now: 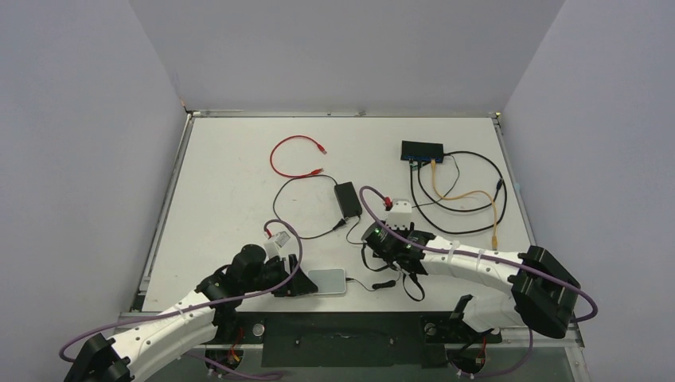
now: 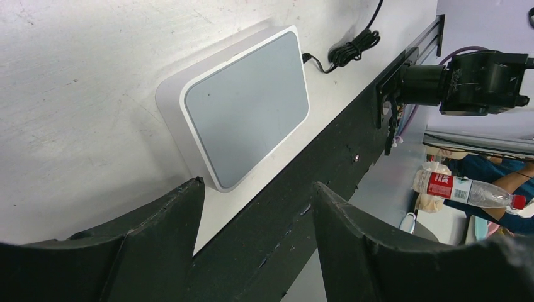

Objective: Insert the plug into the switch port
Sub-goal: Pick up the plug from the center of the board, then place the plug at the center of the board.

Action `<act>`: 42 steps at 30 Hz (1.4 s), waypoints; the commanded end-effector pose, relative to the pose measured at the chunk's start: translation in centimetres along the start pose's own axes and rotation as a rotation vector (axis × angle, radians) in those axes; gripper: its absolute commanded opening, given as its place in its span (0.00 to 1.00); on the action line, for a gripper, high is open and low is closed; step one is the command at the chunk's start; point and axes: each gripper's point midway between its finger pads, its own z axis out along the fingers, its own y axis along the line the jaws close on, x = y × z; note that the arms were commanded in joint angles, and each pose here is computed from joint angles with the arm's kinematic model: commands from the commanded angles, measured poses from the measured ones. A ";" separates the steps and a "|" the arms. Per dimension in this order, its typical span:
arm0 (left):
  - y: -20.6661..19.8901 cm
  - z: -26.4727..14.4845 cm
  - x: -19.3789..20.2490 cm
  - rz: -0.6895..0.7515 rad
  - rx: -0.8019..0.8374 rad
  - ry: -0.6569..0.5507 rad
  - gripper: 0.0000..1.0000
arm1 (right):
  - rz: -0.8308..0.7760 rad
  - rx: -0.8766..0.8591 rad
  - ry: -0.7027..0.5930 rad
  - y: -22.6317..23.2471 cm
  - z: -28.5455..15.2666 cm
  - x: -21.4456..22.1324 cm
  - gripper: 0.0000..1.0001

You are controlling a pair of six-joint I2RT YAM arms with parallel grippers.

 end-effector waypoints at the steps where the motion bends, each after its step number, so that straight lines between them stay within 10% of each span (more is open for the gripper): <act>1: 0.0 -0.2 -0.4 0.010 -0.004 -0.032 0.60 | -0.019 -0.012 -0.128 2.2 -1.5 -5.6 0.23; 23: -2.0 -3.0 -3.9 -0.081 0.018 -0.254 0.60 | -0.288 -0.344 -0.156 19.0 -2.7 -15.2 0.22; 42: -1.8 -6.7 -6.3 -0.133 -0.044 -0.441 0.60 | -0.510 -0.497 0.096 26.6 4.2 -7.9 0.32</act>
